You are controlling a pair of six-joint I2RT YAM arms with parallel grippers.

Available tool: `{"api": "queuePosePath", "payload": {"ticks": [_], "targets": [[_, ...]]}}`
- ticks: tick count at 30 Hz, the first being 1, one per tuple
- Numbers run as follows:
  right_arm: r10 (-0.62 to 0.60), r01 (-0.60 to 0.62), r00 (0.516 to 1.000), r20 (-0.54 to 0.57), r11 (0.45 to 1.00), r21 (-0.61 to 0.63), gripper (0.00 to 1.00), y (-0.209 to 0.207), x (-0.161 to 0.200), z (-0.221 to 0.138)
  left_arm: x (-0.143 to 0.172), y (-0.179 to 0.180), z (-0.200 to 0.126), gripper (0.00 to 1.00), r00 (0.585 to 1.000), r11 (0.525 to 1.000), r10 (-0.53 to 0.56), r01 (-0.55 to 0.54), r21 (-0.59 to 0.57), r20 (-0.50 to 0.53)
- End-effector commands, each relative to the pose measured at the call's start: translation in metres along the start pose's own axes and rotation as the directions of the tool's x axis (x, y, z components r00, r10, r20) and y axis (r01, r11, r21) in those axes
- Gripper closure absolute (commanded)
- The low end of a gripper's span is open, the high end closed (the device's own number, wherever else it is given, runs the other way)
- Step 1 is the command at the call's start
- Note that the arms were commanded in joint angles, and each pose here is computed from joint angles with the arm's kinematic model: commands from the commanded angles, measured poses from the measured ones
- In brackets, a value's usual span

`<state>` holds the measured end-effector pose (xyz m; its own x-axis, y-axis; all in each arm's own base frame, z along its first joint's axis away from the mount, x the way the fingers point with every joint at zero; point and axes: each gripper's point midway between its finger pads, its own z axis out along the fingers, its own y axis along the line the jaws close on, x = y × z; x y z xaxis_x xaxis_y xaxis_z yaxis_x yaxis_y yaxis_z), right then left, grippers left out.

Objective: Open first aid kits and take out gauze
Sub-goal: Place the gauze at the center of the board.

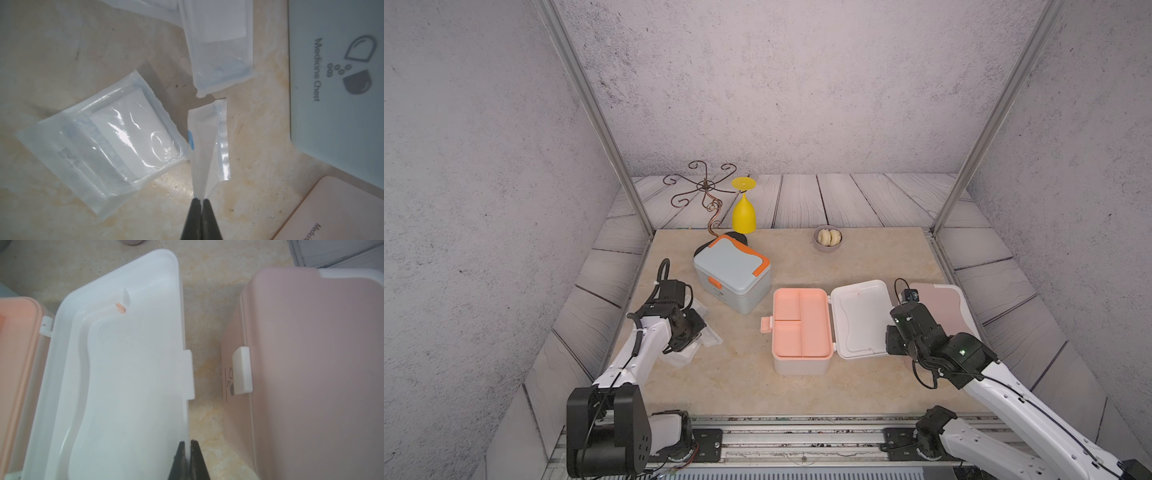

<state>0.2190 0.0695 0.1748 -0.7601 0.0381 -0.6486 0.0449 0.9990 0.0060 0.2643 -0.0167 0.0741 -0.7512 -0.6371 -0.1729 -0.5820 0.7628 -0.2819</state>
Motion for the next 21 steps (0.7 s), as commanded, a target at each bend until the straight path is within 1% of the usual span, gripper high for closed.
{"api": "queuePosePath", "payload": {"ticks": [1,2,4,6,7,10,12,14,16,17,21], "targets": [[0.046,-0.045,0.998,0.03,0.998,-0.04,0.96,0.006,-0.008,-0.002,-0.004,0.002,0.0,0.99,1.0,1.0,0.003,-0.003,-0.012,0.007],[0.045,-0.044,0.999,0.03,0.998,-0.039,0.95,0.006,-0.007,-0.003,-0.005,0.003,-0.004,0.84,1.0,1.0,0.004,-0.004,-0.023,0.01],[0.045,-0.044,0.999,0.03,0.998,-0.04,0.94,0.006,-0.007,-0.003,-0.007,0.001,-0.013,0.49,0.999,1.0,0.017,-0.017,-0.021,0.028],[0.046,-0.045,0.999,0.029,0.998,-0.043,0.91,0.007,-0.007,-0.003,-0.007,-0.004,-0.025,0.23,0.997,0.999,0.049,-0.048,-0.008,0.06],[0.047,-0.045,0.999,0.027,0.998,-0.042,0.91,0.007,-0.007,-0.002,-0.007,-0.006,-0.033,0.17,0.995,0.998,0.066,-0.065,-0.011,0.081],[0.048,-0.047,0.998,0.028,0.998,-0.043,0.91,0.007,-0.007,-0.002,-0.001,-0.021,-0.059,0.16,0.981,0.989,0.146,-0.146,-0.012,0.126],[0.048,-0.047,0.999,0.026,0.998,-0.042,0.91,0.007,-0.006,-0.002,0.011,-0.04,-0.076,0.16,0.965,0.975,0.221,-0.223,-0.003,0.144],[0.05,-0.049,0.998,0.026,0.998,-0.04,0.91,0.006,-0.006,-0.002,0.026,-0.067,-0.09,0.18,0.944,0.953,0.293,-0.301,0.034,0.152],[0.052,-0.051,0.998,0.027,0.998,-0.041,0.91,0.006,-0.005,-0.002,0.043,-0.093,-0.101,0.21,0.918,0.923,0.371,-0.381,0.047,0.141],[0.052,-0.051,0.998,0.026,0.998,-0.041,0.91,0.005,-0.005,-0.002,0.056,-0.109,-0.104,0.22,0.896,0.899,0.424,-0.434,0.058,0.128],[0.053,-0.052,0.998,0.023,0.998,-0.035,0.9,0.004,-0.003,-0.001,0.104,-0.16,-0.116,0.27,0.809,0.806,0.577,-0.586,0.082,0.109]]}}
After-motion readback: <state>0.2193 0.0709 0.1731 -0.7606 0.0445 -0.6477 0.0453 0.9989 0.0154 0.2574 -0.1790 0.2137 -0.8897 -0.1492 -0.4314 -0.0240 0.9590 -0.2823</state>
